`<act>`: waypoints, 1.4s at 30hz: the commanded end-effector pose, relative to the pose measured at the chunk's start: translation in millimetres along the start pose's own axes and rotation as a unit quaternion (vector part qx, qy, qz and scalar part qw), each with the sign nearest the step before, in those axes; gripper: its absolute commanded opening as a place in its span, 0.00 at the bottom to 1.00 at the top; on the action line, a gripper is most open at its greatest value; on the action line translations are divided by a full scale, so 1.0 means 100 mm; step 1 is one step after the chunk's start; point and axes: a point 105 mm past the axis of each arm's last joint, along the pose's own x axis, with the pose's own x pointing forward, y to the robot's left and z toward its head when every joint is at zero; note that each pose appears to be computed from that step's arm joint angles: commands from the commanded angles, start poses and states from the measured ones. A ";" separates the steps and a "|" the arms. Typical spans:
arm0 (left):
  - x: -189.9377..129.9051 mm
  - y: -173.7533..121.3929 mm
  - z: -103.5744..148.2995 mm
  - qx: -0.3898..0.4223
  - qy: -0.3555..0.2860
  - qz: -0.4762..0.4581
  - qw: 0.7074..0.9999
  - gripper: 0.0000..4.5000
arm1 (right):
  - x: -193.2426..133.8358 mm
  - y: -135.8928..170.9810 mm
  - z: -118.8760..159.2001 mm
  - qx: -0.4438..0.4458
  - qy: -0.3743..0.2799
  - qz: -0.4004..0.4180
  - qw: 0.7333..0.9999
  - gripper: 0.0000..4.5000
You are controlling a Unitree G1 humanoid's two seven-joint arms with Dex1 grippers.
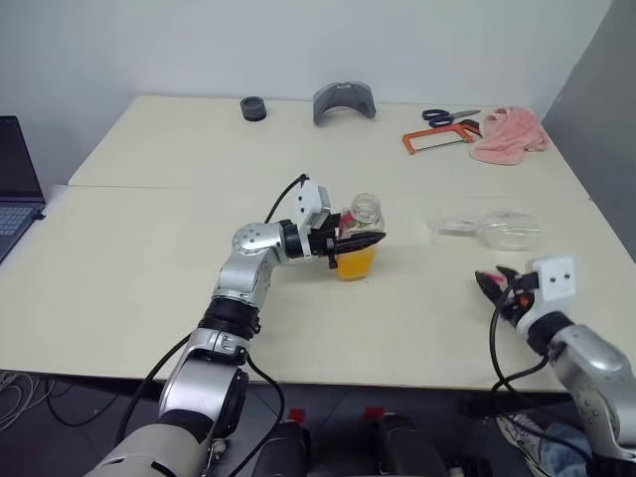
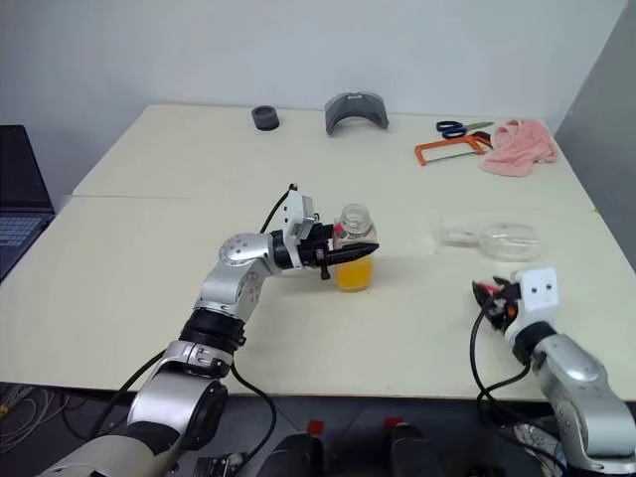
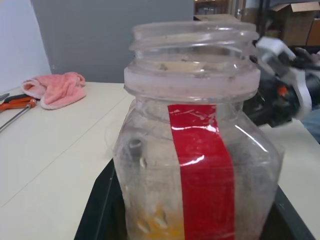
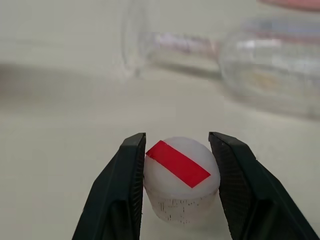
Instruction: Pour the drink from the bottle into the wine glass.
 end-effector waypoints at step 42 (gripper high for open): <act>-1.80 1.22 0.08 0.059 -0.012 0.553 0.831 0.43 | 0.56 2.27 1.40 -0.135 -0.141 0.416 0.888 1.00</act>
